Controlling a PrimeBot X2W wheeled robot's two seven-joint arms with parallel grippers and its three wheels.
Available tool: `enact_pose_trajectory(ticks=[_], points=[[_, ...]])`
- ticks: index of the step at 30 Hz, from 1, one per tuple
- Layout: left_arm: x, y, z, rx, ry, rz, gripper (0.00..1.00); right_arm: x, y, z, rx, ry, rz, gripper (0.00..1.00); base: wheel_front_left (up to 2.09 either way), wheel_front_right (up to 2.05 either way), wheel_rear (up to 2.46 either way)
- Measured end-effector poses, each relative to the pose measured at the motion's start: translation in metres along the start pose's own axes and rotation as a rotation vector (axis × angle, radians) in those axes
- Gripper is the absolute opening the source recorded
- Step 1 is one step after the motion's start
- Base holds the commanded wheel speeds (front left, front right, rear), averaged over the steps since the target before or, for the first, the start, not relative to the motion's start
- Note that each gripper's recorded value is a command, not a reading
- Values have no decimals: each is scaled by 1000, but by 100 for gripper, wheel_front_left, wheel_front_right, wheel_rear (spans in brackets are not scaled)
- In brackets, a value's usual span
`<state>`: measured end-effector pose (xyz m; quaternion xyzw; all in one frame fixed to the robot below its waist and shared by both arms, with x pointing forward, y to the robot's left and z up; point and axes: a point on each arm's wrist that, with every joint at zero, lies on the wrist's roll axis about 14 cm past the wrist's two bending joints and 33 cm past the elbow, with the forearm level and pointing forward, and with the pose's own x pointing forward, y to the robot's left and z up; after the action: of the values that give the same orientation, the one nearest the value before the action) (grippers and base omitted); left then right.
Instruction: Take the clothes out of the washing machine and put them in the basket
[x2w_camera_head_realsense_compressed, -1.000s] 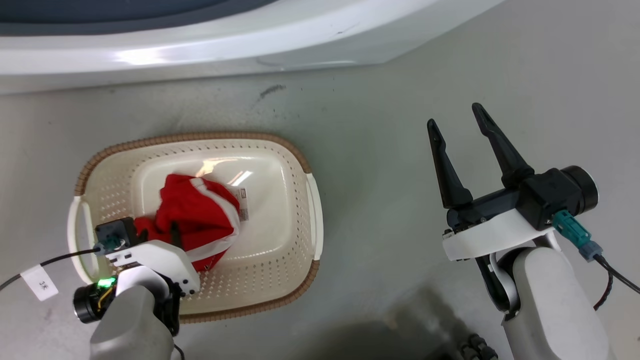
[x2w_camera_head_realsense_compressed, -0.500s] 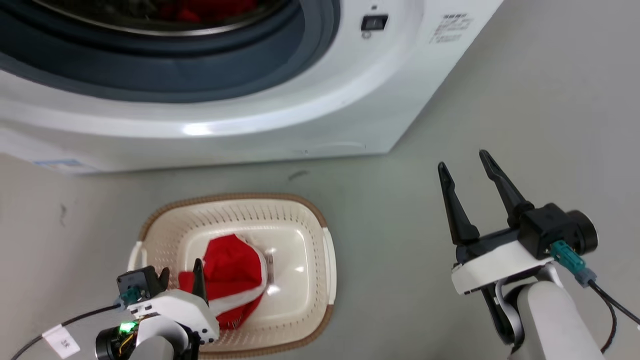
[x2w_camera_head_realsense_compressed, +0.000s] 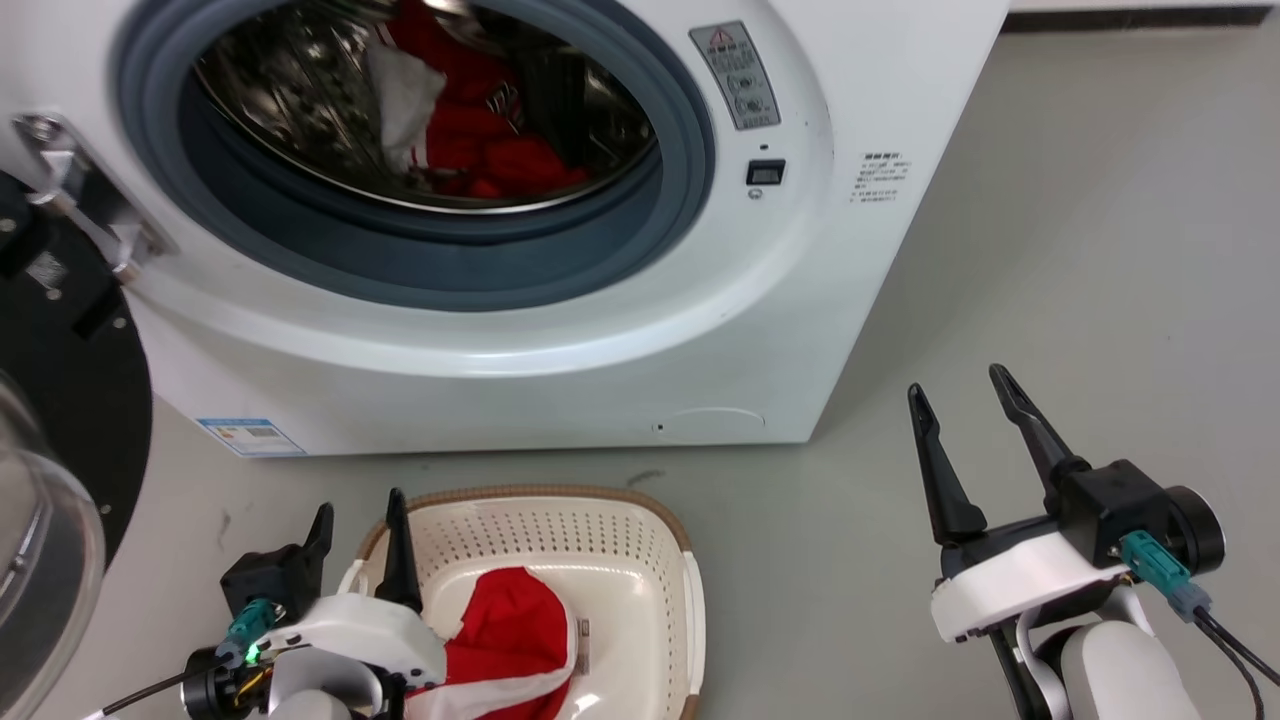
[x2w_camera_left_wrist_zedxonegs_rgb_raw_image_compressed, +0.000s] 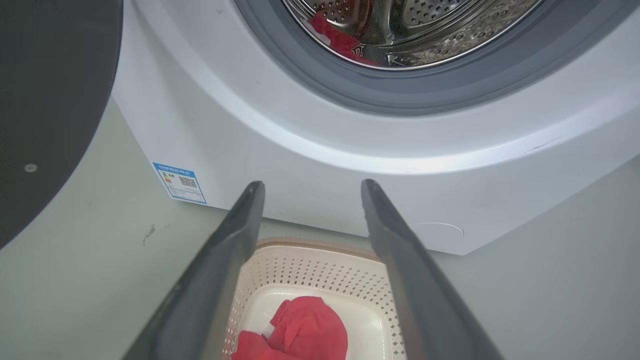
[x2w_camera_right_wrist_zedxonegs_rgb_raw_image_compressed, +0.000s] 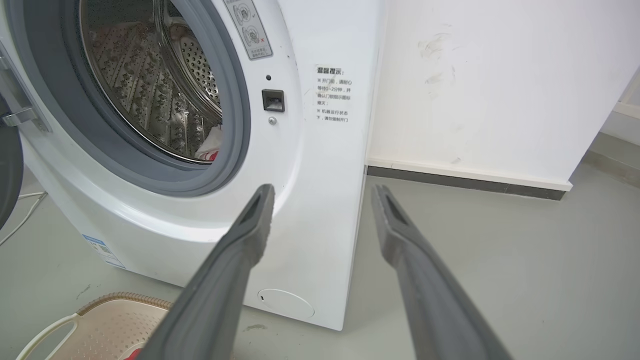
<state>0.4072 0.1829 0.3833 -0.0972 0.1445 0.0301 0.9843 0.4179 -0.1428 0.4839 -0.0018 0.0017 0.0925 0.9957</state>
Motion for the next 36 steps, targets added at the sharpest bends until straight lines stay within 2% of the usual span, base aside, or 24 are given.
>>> enact_pose_trajectory(ticks=[9,19,26,36], points=[[-15,-26,78,35,-247,-59,100,-11,1,23,-15,-42,-5,100,0,0,0],[-4,-52,135,75,-413,-124,100,-13,-6,24,-18,-42,-26,100,0,0,0],[33,-66,143,110,-409,-160,100,-8,-11,17,-8,-30,-37,100,0,0,0],[118,-79,136,167,-309,-210,100,10,-23,-10,5,15,-57,100,0,0,0]])
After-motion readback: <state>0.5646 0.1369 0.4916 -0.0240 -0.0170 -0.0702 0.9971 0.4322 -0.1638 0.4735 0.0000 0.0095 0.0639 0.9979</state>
